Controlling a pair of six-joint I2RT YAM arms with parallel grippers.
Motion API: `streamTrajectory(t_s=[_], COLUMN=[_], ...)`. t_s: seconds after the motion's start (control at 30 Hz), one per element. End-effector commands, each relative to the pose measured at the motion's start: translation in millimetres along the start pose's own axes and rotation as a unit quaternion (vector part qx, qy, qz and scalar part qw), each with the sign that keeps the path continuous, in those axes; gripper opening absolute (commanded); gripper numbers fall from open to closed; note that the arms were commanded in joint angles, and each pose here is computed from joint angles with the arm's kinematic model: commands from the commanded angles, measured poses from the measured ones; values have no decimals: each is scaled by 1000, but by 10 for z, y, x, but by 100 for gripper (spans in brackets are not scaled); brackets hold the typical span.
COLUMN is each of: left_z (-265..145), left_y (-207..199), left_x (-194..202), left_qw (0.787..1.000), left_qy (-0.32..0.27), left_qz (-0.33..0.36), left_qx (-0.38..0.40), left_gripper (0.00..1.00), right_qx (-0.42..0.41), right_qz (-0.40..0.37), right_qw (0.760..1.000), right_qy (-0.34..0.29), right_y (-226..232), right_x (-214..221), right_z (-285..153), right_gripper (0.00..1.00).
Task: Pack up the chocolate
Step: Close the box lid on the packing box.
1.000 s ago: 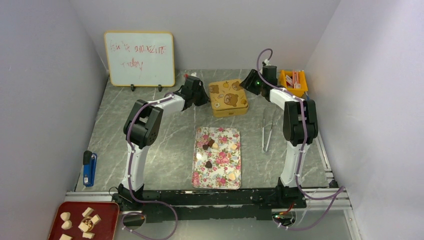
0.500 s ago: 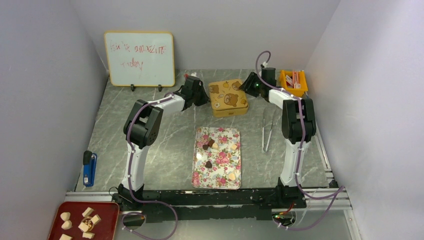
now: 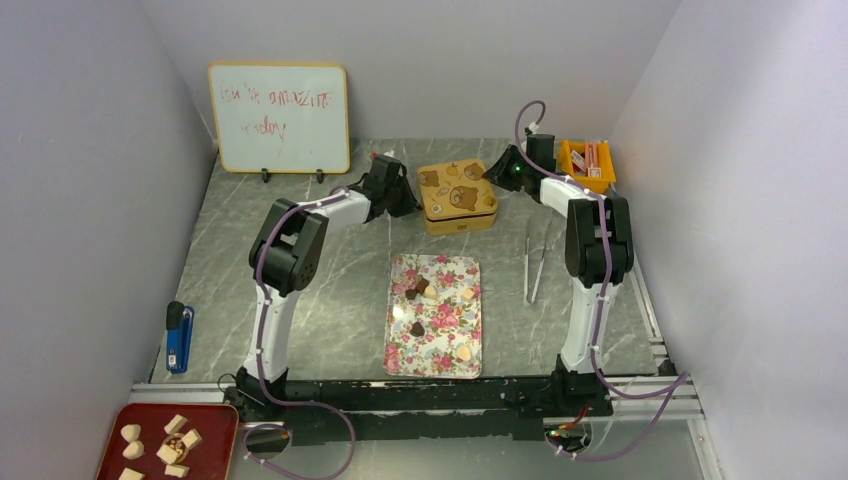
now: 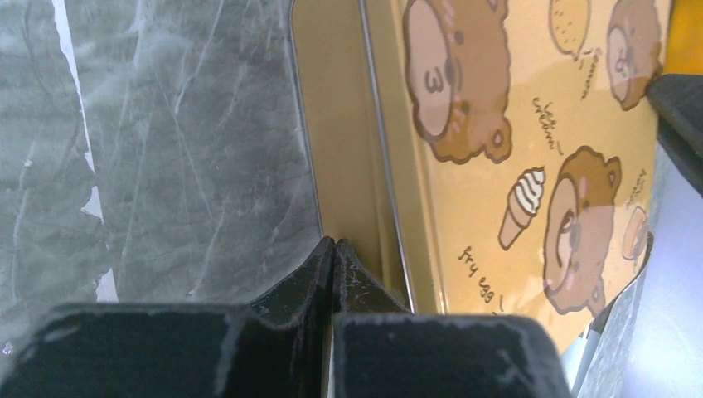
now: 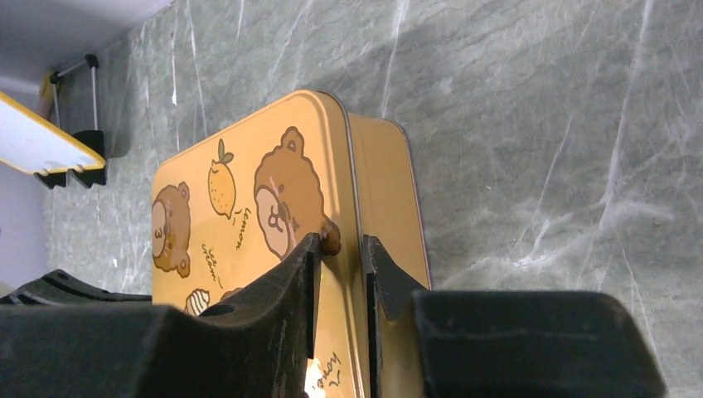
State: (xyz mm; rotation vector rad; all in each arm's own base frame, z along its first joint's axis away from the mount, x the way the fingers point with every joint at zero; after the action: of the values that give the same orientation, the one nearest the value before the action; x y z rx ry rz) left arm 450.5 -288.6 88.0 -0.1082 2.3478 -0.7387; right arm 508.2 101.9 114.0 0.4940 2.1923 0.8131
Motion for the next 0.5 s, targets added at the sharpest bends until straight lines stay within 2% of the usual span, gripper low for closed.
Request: streamTrajectory(t_s=[0.0, 0.27, 0.4, 0.47], left_z=[14, -11, -21, -25], left_y=[-102, -121, -124, -124], left_x=[-15, -25, -33, -30], left_qw=[1000, 1000, 1000, 1000], left_qy=[4, 2, 0, 1], left_qz=[10, 11, 11, 12], left_qx=[19, 22, 21, 22], left_gripper=[5, 5, 5, 5], right_qx=[-34, -30, -26, -26], right_qz=[-18, -24, -22, -21], right_qw=[999, 999, 999, 999], right_qy=[-25, -30, -27, -27], right_y=[263, 292, 260, 250], right_x=[-185, -211, -168, -151], right_z=[-94, -157, -176, -185], right_gripper=[19, 20, 36, 40])
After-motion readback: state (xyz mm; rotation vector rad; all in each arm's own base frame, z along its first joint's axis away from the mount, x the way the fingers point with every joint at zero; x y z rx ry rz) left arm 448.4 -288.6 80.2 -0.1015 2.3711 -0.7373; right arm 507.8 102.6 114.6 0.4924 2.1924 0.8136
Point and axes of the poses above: each gripper's point midway between its finger pads, its own z axis out along the fingers, its own y axis along the line the jaws close on, x = y × z, the point moved 6 cm from there along -z, back along the fingers, and after that the axes turned 8 degrees about z, right-handed, at the moved point
